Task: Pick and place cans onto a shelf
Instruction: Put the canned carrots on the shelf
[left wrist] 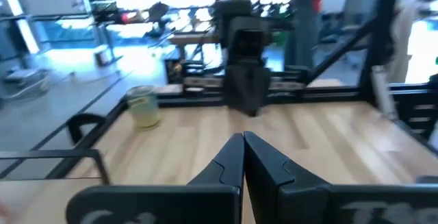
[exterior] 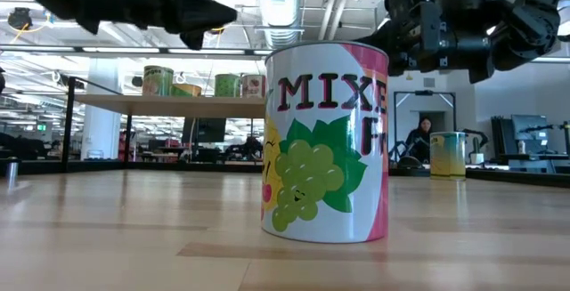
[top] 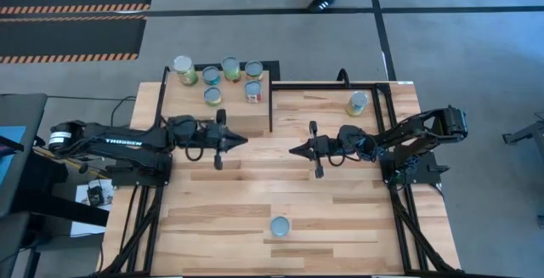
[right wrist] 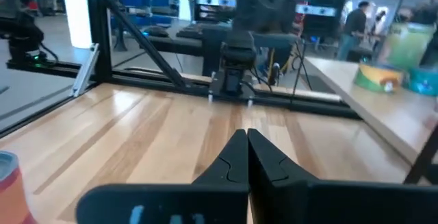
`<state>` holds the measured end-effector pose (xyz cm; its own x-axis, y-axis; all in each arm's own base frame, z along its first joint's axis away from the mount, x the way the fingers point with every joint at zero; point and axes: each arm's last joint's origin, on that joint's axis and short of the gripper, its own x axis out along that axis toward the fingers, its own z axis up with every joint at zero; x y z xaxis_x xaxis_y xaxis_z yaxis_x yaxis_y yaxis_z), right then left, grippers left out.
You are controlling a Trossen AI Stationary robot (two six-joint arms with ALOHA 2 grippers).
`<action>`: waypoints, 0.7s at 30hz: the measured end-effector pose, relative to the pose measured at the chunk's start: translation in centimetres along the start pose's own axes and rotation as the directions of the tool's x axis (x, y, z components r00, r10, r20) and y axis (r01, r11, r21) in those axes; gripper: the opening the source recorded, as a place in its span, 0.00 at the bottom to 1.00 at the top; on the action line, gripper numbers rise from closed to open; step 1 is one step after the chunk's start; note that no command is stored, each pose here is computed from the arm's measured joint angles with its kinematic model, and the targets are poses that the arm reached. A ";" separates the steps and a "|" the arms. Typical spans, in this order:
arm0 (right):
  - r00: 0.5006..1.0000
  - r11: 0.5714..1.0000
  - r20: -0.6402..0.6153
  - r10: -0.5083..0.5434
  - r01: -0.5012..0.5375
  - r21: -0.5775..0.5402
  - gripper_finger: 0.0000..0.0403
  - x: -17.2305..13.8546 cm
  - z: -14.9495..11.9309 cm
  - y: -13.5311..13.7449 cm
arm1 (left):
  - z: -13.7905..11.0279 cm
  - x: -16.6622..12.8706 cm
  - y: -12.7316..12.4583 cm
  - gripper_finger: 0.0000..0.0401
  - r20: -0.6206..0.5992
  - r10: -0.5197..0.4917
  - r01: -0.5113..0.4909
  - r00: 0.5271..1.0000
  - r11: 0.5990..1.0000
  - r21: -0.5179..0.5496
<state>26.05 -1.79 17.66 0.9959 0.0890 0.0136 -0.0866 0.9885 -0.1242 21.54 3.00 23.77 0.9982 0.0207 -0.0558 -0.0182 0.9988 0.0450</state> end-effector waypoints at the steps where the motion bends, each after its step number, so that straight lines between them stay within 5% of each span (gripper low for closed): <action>1: 1.000 1.000 -0.005 -0.003 0.003 0.013 0.02 0.0 0.0 0.0 | -0.3 -0.2 -0.1 0.00 0.011 -0.017 0.017 1.000 1.000 -0.001; 7: 0.990 0.991 -0.106 -0.088 0.097 0.088 0.02 -0.2 -0.1 -0.2 | -1.8 -1.0 -0.5 0.00 0.013 -0.081 0.081 0.997 0.997 -0.010; 12: 0.930 0.979 -0.335 -0.147 0.186 0.085 0.02 -0.5 1.8 -0.9 | -2.7 -1.8 -0.7 0.00 0.012 -0.110 0.110 0.994 0.994 0.018; 21: 0.621 0.903 -0.724 -0.300 0.430 -0.005 0.03 -4.7 5.7 -3.3 | -4.5 -3.1 -0.5 0.00 -0.001 -0.089 0.089 0.996 0.996 0.006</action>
<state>21.49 -4.77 23.70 0.6626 -0.3302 -0.6723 0.3505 0.9299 -0.1113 18.23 2.63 19.39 0.9958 -0.0684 -0.0603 0.0712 0.9964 0.0461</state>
